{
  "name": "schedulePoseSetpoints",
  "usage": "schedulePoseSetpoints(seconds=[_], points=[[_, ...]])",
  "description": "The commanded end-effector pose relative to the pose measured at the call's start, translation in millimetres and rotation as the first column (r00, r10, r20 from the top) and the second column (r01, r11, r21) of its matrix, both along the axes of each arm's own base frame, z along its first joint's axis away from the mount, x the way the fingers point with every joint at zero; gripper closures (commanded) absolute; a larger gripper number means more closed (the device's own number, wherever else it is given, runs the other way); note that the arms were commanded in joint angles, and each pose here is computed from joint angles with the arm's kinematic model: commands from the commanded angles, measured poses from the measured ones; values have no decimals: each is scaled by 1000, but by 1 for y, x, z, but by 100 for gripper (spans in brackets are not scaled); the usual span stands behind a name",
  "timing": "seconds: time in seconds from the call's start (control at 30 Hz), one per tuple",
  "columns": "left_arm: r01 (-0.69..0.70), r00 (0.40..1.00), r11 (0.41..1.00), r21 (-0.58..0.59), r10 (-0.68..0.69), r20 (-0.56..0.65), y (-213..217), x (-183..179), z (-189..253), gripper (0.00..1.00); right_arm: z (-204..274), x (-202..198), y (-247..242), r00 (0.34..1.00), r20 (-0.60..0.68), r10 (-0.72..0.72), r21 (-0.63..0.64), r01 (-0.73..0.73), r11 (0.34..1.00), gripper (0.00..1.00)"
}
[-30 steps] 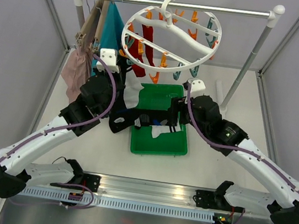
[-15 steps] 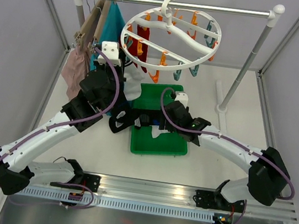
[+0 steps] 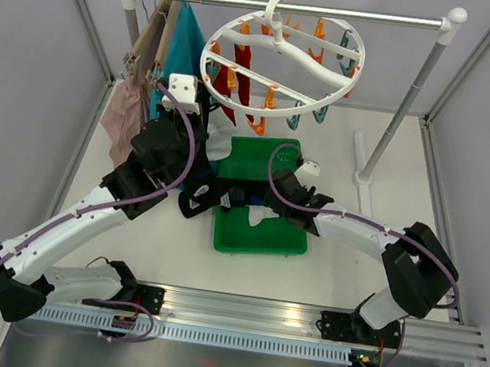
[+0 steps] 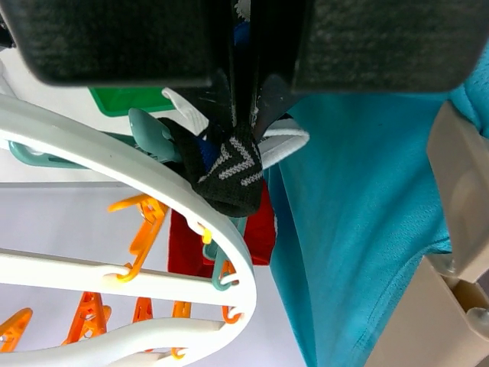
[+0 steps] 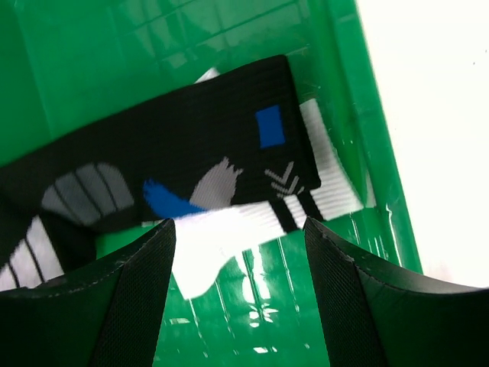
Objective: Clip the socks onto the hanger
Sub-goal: Pick up the sock from the bin.
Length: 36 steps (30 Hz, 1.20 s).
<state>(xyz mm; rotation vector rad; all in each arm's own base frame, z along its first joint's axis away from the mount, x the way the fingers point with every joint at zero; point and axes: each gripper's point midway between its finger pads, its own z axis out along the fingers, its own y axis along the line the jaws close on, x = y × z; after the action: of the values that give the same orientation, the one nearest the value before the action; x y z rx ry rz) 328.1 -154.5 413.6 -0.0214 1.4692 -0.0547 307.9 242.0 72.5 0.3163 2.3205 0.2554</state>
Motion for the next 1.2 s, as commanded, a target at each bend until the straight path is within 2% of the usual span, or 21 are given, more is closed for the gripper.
schedulePoseSetpoints(seconds=[0.0, 0.43, 0.6, 0.9, 1.1, 1.13, 1.17], points=[[50, 997, 995, -83, -45, 59, -1, -7, 19, 91, -1, 16, -2, 991, 26, -128, 93, 125, 988, 26], [83, 995, 989, -122, -76, 59, -8, -7, 17, 90, -25, 24, -9, 976, -5, -217, 113, 216, 970, 28], [84, 995, 989, -120, -77, 60, -7, -8, 17, 90, -27, 31, -10, 974, 6, -227, 101, 225, 969, 34], [78, 995, 991, -112, -70, 71, -3, -11, 20, 90, -30, 41, -7, 978, 24, -209, 75, 207, 975, 58], [77, 995, 991, -108, -69, 71, -2, -11, 21, 89, -23, 47, -10, 979, 64, -193, 39, 191, 981, 85], [77, 995, 991, -106, -69, 71, -2, -11, 21, 89, -22, 48, -11, 979, 69, -192, 35, 190, 981, 94], [77, 995, 991, -107, -69, 73, -2, -11, 21, 89, -20, 48, -12, 980, 76, -186, 26, 185, 982, 98]])
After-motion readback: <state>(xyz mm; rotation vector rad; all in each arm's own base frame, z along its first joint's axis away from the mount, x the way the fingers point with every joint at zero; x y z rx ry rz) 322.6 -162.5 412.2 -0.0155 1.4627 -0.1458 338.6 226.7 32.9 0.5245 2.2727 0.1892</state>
